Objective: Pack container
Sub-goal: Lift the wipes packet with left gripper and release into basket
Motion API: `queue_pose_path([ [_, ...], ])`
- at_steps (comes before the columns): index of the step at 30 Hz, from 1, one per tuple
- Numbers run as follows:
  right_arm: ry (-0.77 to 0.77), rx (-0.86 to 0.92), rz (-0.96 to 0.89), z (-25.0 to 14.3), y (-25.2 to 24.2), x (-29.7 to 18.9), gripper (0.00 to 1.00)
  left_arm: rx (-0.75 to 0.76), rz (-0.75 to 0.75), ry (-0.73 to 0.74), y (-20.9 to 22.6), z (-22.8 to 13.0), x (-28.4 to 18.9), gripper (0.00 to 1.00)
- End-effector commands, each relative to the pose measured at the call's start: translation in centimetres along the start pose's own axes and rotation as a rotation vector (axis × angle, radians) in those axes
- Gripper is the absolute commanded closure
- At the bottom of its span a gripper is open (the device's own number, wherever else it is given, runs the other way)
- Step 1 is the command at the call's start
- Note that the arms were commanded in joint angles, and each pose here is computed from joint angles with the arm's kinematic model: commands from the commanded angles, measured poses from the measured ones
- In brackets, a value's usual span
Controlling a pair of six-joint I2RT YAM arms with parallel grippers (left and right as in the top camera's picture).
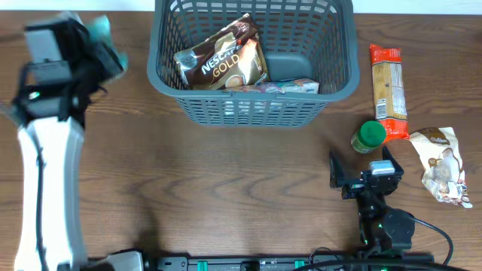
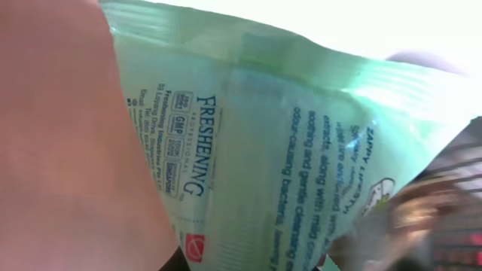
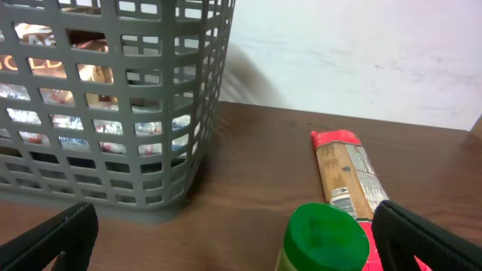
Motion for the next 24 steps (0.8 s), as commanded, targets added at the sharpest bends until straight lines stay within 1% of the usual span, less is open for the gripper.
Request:
queue_pose_path([
  [1, -0.001, -0.014, 0.014, -0.1, 0.2, 0.0, 0.01, 0.239, -0.093, -0.192, -3.2, 3.3, -4.9, 0.94],
  [3, -0.001, -0.014, 0.014, -0.1, 0.2, 0.0, 0.01, 0.347, -0.198, -0.311, -5.6, 4.6, -7.2, 0.94],
  [6, -0.001, -0.014, 0.014, -0.1, 0.2, 0.0, 0.01, 0.462, -0.356, -0.435, -8.8, 5.2, -8.9, 0.94],
  [9, -0.001, -0.014, 0.014, -0.1, 0.2, 0.0, 0.01, 0.548, -0.495, -0.477, -11.7, 4.9, -9.0, 0.94],
  [13, -0.001, -0.014, 0.014, -0.1, 0.2, 0.0, 0.01, 0.644, -0.628, -0.425, -15.4, 3.1, -6.8, 0.94],
  [17, -0.001, -0.014, 0.014, -0.1, 0.2, 0.0, 0.01, 0.711, -0.716, -0.314, -19.2, 0.1, -2.4, 0.94],
  [20, 0.0, -0.014, 0.014, -0.1, 0.2, 0.0, 0.01, 0.725, -0.755, -0.233, -21.2, -2.0, 1.0, 0.95],
  [24, -0.001, -0.014, 0.014, -0.1, 0.2, 0.0, 0.01, 0.733, -0.771, -0.131, -22.7, -4.7, 5.5, 0.94],
])
Point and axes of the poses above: each gripper's point midway between its finger pads, its own x axis out along the fingers, its own y axis along the line the jaws close on, z = x × y, the point moved 10 cm from there along -x, back along the fingers, and after that the axes turned 9 degrees about x, right-handed, at the moved point
